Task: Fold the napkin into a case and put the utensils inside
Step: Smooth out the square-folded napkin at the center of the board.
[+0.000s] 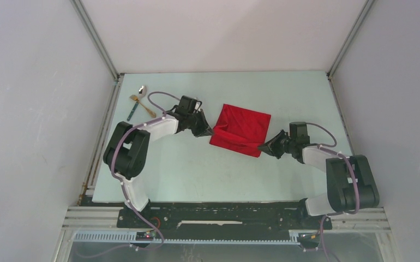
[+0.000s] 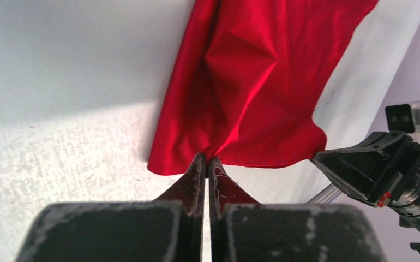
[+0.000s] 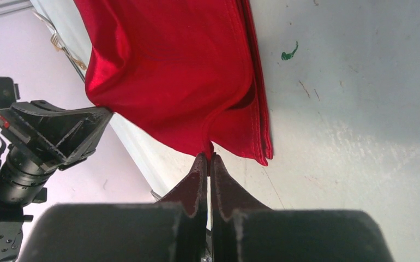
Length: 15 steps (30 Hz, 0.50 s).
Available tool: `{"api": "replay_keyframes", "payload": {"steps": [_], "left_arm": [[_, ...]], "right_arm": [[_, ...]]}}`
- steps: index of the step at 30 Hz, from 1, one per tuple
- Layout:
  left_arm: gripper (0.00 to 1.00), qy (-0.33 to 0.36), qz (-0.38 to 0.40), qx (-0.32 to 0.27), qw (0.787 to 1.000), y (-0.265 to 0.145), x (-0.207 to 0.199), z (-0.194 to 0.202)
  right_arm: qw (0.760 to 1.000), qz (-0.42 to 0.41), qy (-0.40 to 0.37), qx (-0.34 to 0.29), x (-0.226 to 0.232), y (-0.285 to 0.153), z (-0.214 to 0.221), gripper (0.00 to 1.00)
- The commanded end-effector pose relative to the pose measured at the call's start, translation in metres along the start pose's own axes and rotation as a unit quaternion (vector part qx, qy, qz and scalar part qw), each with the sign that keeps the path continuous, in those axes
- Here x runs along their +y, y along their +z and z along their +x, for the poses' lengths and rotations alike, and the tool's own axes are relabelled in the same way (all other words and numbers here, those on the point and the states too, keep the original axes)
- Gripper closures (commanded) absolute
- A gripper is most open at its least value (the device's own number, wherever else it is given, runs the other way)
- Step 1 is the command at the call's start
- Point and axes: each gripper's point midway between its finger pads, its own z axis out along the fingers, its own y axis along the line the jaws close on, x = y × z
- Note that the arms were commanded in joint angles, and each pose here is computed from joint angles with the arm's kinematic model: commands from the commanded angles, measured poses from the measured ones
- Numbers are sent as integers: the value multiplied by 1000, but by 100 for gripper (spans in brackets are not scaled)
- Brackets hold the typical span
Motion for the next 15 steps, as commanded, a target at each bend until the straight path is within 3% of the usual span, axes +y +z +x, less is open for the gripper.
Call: {"api": "replay_keyframes", "payload": {"steps": [1,15], "left_arm": [[100,0,-2,17,1000,9,11,9],[100,-9,-28,34,999,15,37,23]], "right_arm": [[999,-18,-27,-5,13,7,-7,100],[999,16,-32,5,-6,20,0,100]]}}
